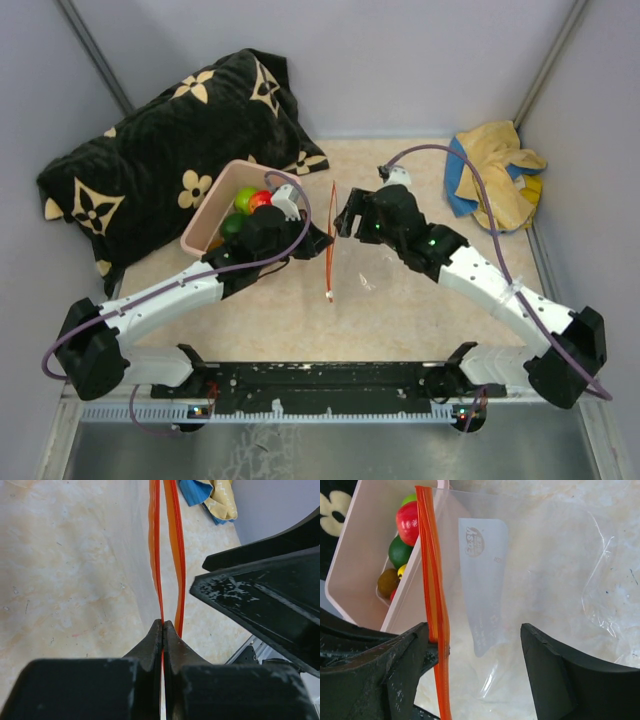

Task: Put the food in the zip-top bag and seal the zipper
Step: Open the zipper of the food storage bag.

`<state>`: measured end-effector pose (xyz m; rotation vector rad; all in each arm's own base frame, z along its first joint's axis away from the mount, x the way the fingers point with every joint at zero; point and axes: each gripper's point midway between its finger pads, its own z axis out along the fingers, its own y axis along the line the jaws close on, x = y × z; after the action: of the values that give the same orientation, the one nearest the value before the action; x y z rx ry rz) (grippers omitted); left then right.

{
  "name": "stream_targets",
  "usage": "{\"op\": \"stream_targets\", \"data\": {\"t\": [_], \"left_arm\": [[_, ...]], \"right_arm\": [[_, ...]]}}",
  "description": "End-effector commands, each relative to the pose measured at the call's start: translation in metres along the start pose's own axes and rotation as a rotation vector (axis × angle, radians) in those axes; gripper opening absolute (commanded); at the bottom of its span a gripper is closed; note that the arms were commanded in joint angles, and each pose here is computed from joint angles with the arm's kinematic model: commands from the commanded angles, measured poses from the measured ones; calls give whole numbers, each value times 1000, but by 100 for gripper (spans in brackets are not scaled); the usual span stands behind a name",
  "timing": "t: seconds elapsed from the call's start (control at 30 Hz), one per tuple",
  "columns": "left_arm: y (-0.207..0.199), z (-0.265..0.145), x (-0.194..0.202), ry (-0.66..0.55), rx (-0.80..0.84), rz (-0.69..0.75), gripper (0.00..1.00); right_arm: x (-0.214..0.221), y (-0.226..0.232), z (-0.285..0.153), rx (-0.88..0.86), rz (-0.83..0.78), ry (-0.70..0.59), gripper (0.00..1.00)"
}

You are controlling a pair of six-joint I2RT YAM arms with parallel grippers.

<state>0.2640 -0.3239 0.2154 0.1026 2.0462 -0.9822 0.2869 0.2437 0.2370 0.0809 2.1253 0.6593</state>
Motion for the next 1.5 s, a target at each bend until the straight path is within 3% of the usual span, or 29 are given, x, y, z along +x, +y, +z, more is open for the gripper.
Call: {"op": "stream_targets", "data": {"t": [0.0,0.53,0.8,1.07,1.47], "left_arm": [[-13,-1,-14,-34,18,-4,0],[-11,2,-13,-37,1,9,0],[-6,3,-16,-46,-31,33,0],[12,-4,-24,-65,-132,103,0],[22,-20,-72,-126,-310,288,0]], "right_arm": [[-20,16,5,27,24,-55,73],[13,-29,19,341,-63,43,55],[25,-35,19,391,-112,85,44],[-7,-49,-12,484,-266,51,10],[-58,-28,-41,479,-414,43,0]]}}
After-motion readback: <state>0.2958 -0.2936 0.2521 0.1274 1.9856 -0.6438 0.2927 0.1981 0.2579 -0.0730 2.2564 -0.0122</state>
